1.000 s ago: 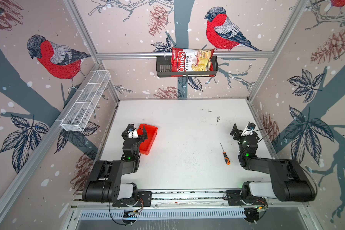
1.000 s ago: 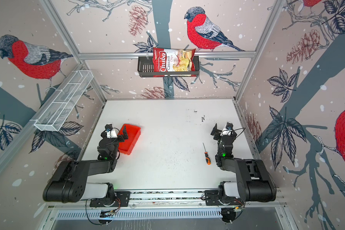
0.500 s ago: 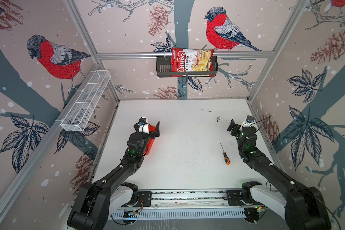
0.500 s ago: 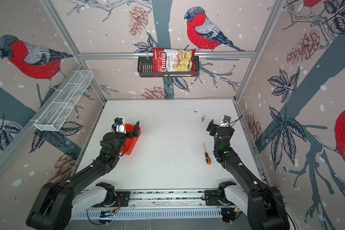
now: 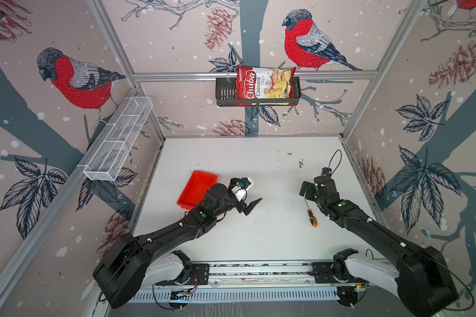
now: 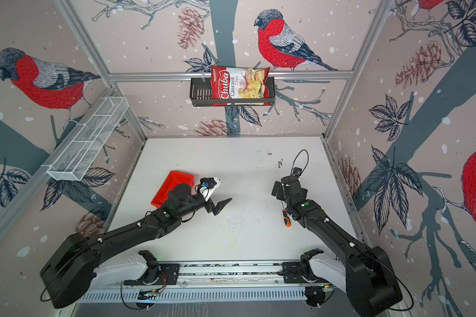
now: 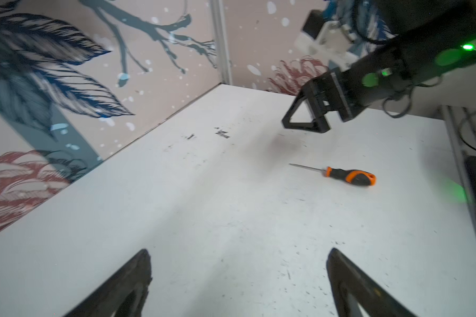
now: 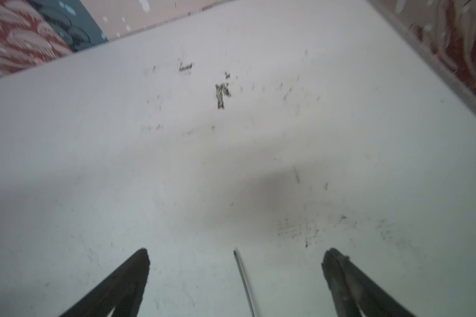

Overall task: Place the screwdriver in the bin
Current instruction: 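Lower the right gripper onto the screwdriver shaft while the left arm rises, then close the right gripper on the screwdriver shaft and lift it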

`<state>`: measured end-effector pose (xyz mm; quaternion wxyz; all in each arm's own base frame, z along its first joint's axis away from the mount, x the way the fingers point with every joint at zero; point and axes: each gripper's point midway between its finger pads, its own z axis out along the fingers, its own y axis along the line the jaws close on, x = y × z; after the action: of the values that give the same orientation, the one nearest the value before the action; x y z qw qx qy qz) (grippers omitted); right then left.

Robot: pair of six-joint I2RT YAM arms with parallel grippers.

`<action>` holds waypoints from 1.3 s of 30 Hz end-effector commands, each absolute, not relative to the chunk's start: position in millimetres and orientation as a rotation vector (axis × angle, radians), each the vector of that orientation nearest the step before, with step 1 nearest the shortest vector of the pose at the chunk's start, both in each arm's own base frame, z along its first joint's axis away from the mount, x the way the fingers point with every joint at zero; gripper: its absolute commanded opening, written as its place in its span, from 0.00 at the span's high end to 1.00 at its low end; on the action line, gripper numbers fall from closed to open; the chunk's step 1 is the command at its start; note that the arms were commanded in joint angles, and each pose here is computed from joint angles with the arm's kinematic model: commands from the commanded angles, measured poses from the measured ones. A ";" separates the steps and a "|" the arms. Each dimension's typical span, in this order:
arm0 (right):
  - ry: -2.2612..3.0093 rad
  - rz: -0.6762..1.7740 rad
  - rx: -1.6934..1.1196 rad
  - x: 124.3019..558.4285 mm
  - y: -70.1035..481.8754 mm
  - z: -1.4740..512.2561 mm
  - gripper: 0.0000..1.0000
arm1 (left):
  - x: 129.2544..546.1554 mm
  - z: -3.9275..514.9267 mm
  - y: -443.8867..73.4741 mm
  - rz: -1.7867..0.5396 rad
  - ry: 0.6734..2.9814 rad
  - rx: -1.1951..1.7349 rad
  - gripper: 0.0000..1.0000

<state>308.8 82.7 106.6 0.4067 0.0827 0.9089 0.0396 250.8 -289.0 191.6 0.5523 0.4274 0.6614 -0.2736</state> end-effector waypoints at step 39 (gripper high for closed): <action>2.717 -0.109 0.168 278.3 79.4 14.6 1.00 | 234.2 171.9 -298.9 -0.682 1.535 1.124 0.02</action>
<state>288.1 89.0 16.5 0.2265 0.0642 0.9718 -0.0163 231.5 -295.4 161.7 0.5152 0.4715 0.6571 -0.2837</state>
